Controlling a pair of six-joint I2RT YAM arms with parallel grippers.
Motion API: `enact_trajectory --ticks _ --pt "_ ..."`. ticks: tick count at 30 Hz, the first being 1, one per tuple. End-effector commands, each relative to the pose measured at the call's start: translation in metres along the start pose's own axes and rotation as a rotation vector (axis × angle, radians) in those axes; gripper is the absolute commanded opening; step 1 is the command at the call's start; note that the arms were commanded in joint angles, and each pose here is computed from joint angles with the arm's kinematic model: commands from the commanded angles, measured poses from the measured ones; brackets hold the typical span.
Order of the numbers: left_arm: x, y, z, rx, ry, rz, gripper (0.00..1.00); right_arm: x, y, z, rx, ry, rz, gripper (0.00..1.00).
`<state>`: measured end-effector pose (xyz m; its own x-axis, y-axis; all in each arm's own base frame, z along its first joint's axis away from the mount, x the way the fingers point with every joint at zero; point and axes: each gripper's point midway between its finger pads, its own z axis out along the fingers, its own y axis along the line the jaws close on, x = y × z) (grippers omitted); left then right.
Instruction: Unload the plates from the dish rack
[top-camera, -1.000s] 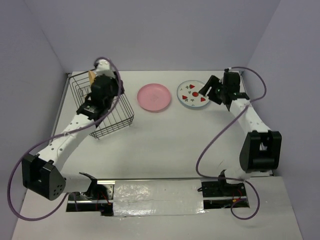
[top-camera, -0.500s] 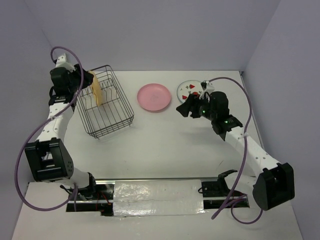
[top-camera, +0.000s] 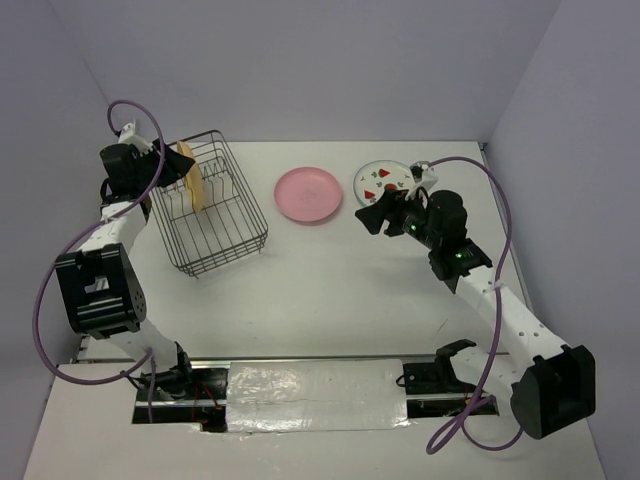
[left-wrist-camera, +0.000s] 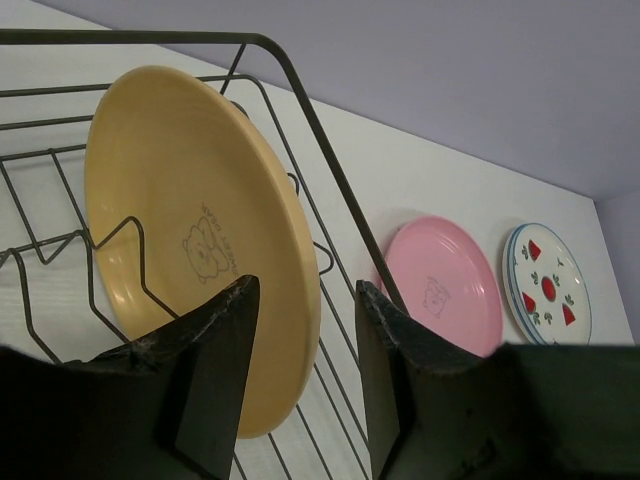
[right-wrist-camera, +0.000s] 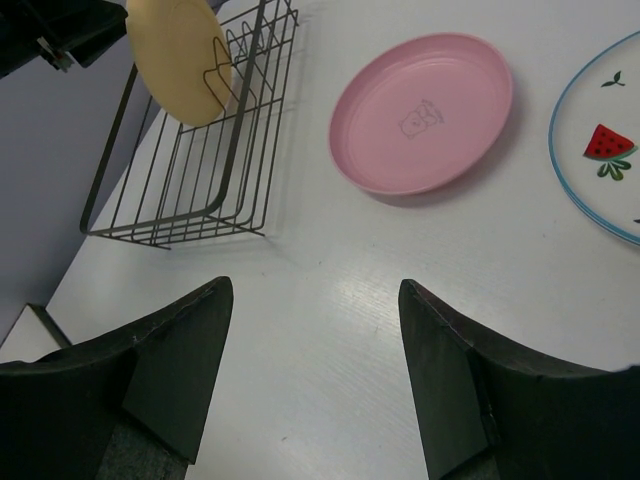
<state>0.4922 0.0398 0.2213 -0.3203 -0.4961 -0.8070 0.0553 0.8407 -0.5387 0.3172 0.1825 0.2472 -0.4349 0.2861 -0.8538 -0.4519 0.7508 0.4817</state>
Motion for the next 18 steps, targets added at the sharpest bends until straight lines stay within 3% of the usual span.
enact_trajectory --ticks 1,14,18 --pt "-0.019 -0.018 0.003 0.087 -0.048 0.038 0.55 -0.015 0.004 -0.005 -0.009 -0.076 -0.034 0.75" --pt "-0.011 -0.018 0.013 0.088 0.013 0.012 0.44 -0.011 0.008 -0.005 -0.038 -0.07 -0.002 0.75" --pt "-0.018 -0.02 0.01 0.078 -0.002 0.014 0.28 -0.013 0.012 -0.009 -0.049 -0.081 -0.001 0.75"
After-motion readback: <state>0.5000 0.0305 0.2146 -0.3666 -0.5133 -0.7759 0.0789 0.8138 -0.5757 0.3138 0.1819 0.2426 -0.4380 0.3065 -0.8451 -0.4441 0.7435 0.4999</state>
